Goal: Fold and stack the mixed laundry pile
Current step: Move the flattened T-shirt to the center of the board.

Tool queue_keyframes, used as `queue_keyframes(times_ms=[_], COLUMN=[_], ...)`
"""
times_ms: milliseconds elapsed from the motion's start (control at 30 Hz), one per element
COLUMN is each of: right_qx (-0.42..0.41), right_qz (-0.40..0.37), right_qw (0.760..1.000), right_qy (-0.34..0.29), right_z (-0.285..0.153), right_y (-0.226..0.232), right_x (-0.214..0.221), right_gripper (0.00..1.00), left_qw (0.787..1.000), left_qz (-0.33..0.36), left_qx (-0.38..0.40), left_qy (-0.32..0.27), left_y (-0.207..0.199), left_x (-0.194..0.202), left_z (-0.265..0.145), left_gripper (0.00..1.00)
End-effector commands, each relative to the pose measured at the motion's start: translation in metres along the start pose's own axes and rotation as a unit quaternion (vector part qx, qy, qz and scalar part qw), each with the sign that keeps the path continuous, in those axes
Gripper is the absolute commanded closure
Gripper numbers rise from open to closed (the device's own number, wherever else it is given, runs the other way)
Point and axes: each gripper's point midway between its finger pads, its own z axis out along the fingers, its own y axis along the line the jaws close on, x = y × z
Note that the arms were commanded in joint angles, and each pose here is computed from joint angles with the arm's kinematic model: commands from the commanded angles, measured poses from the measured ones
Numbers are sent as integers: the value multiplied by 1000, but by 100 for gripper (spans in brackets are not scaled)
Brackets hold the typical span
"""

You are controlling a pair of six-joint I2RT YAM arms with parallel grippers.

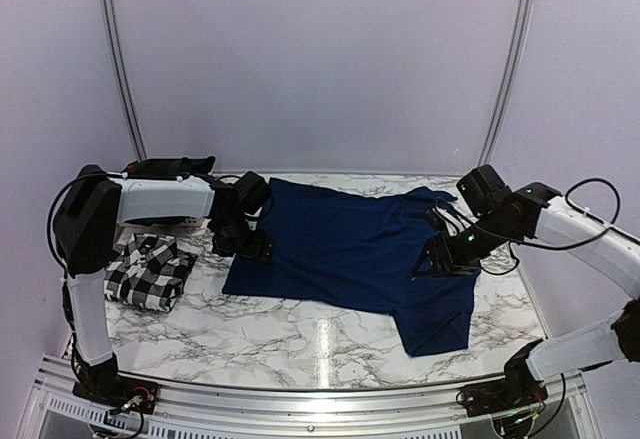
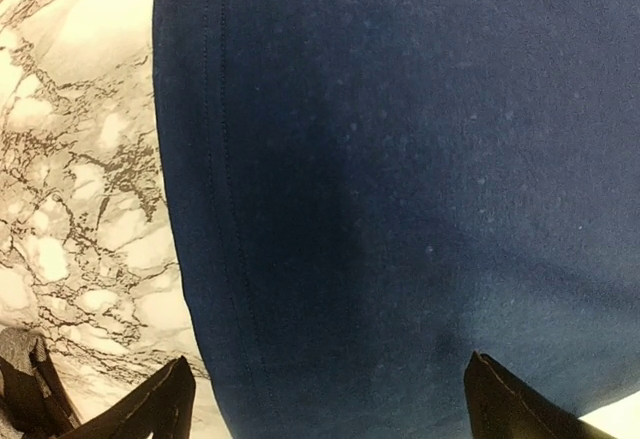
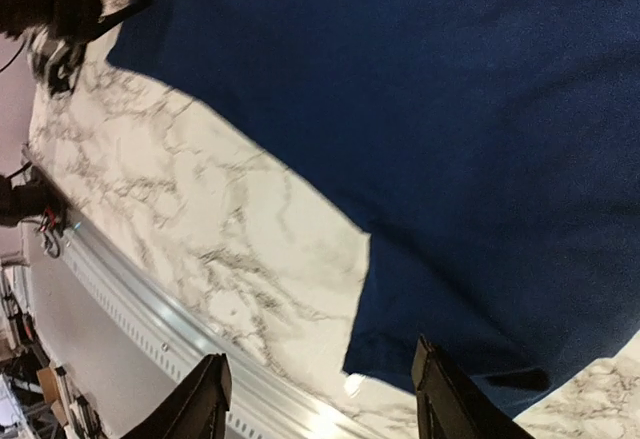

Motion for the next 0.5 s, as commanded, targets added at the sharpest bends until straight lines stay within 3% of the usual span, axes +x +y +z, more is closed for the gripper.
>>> queue_keyframes(times_ms=[0, 300, 467], right_qx=[65, 97, 110], right_qz=[23, 70, 92], right_qw=[998, 992, 988], right_qy=[-13, 41, 63], right_z=[23, 79, 74], right_y=[-50, -106, -108], right_x=[-23, 7, 19], right_gripper=[42, 51, 52], left_qw=[1000, 998, 994], left_qz=[20, 16, -14], left_qx=[1, -20, -40], left_qy=[8, 57, 96], left_y=[-5, 5, 23], left_x=[10, 60, 104], left_z=[-2, 13, 18], left_gripper=[7, 47, 64])
